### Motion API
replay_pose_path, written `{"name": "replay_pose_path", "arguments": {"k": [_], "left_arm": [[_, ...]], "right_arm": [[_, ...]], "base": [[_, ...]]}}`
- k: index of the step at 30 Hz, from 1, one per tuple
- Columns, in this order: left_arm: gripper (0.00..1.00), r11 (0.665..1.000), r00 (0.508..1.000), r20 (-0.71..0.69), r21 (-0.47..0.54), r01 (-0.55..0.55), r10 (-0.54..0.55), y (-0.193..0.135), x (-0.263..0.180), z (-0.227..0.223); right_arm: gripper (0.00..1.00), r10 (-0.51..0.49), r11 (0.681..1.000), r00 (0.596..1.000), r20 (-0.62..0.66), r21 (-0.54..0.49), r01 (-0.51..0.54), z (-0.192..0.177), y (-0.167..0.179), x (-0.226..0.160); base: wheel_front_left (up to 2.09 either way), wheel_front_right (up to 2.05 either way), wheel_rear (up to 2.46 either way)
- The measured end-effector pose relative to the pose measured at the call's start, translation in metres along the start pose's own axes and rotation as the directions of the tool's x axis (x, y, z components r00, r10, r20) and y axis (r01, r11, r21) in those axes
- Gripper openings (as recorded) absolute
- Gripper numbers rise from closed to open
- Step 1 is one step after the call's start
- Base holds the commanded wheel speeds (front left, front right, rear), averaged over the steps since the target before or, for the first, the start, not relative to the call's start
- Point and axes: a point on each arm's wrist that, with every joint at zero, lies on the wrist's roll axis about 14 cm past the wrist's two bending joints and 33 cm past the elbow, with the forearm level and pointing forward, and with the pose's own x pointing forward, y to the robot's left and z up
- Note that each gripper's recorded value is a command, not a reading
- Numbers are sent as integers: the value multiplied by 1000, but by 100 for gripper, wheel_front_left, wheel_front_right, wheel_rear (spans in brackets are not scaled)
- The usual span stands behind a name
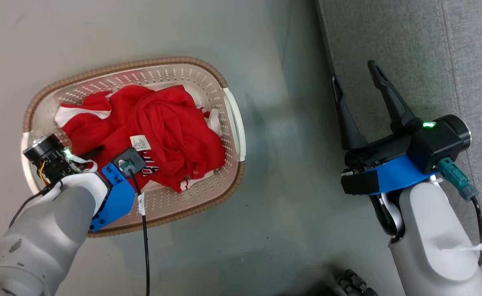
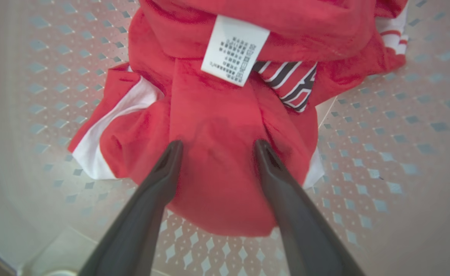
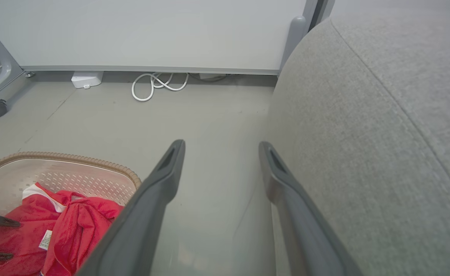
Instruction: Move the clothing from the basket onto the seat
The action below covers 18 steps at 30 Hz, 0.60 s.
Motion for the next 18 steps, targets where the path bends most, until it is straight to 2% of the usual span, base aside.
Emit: {"name": "replay_pose_path", "arguments": {"k": [14, 15, 16, 17, 18], "left_arm": [[100, 998, 994, -99, 49, 42, -37, 1, 28, -14], [38, 998, 993, -107, 50, 43, -38, 1, 29, -15], [9, 998, 993, -116, 50, 45, -39, 0, 29, -17], [0, 998, 992, -123, 51, 45, -39, 0, 29, -18], [0, 998, 991, -125, 51, 45, -39, 0, 29, -19]], "right_arm": [[100, -16, 1000, 999, -44, -13, 16, -23, -9, 5], [100, -17, 1000, 999, -45, -13, 17, -24, -9, 5], [100, -18, 1000, 999, -46, -13, 18, -24, -9, 5], [100, -18, 1000, 999, -46, -13, 18, -25, -9, 5], [100, -18, 1000, 999, -46, -13, 18, -24, -9, 5]], "base": [[0, 0, 0], [0, 0, 0], [0, 0, 0], [0, 0, 0], [0, 0, 0]]}}
